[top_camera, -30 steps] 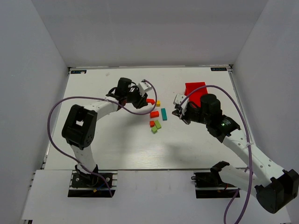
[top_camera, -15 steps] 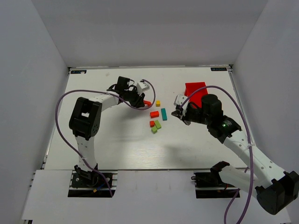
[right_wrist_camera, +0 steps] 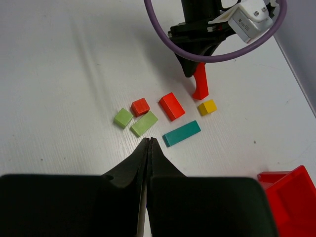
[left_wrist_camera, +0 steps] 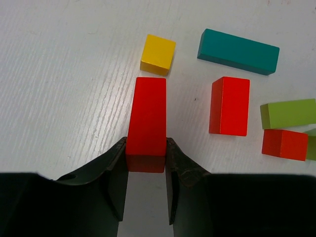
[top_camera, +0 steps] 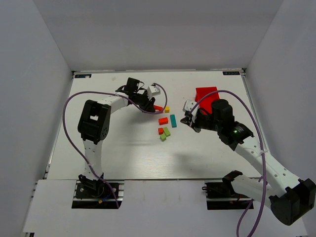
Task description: Build the wood block tower
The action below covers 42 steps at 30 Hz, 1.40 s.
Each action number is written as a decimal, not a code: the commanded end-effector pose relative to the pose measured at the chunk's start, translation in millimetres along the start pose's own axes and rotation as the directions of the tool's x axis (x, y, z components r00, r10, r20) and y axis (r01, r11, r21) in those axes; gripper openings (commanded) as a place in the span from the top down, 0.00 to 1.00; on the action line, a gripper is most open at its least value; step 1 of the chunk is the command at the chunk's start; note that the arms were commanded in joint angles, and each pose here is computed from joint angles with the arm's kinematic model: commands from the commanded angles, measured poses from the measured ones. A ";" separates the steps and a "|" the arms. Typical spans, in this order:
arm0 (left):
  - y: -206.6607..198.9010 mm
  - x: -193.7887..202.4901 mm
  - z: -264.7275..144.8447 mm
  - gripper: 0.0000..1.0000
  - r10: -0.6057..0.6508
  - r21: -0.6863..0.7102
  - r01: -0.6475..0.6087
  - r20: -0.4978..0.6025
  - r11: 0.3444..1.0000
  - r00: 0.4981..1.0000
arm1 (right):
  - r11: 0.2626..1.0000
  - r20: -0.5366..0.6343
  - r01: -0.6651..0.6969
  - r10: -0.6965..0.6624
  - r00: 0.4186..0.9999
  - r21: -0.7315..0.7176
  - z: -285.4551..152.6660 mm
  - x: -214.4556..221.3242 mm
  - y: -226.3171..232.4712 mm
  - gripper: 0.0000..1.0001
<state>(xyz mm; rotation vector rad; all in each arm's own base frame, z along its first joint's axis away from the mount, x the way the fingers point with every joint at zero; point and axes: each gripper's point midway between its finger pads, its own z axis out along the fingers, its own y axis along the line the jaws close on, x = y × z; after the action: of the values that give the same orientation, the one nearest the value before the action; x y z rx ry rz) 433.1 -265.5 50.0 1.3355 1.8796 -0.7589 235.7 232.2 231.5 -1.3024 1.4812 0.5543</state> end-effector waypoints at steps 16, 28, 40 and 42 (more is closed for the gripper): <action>11.8 20.5 -11.8 0.46 -0.042 -0.079 0.033 -0.120 0.996 0.992 | 1.000 0.003 0.001 -0.001 1.000 -0.028 0.6 2.9 6.2 0.98; 26.0 -29.5 -66.4 0.00 -0.042 -0.340 0.036 -0.010 0.940 0.999 | 1.000 -0.012 -0.003 0.003 1.000 -0.030 1.7 7.4 5.8 0.84; -8.6 -73.5 -141.3 0.69 -0.269 -0.508 0.347 0.224 0.788 0.937 | 1.000 -0.070 -0.020 0.020 0.997 0.006 17.0 18.3 -10.1 1.00; -19.6 -73.4 -131.1 1.00 -0.297 -0.453 0.367 0.220 0.813 0.929 | 0.999 -0.092 -0.035 0.035 0.995 0.011 20.1 22.3 -11.9 1.00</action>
<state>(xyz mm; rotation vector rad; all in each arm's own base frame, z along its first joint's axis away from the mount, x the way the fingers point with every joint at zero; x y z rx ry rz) 423.4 -200.3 209.2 0.6773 1.9330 -0.3803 247.6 233.8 203.4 -1.3339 1.5664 0.5383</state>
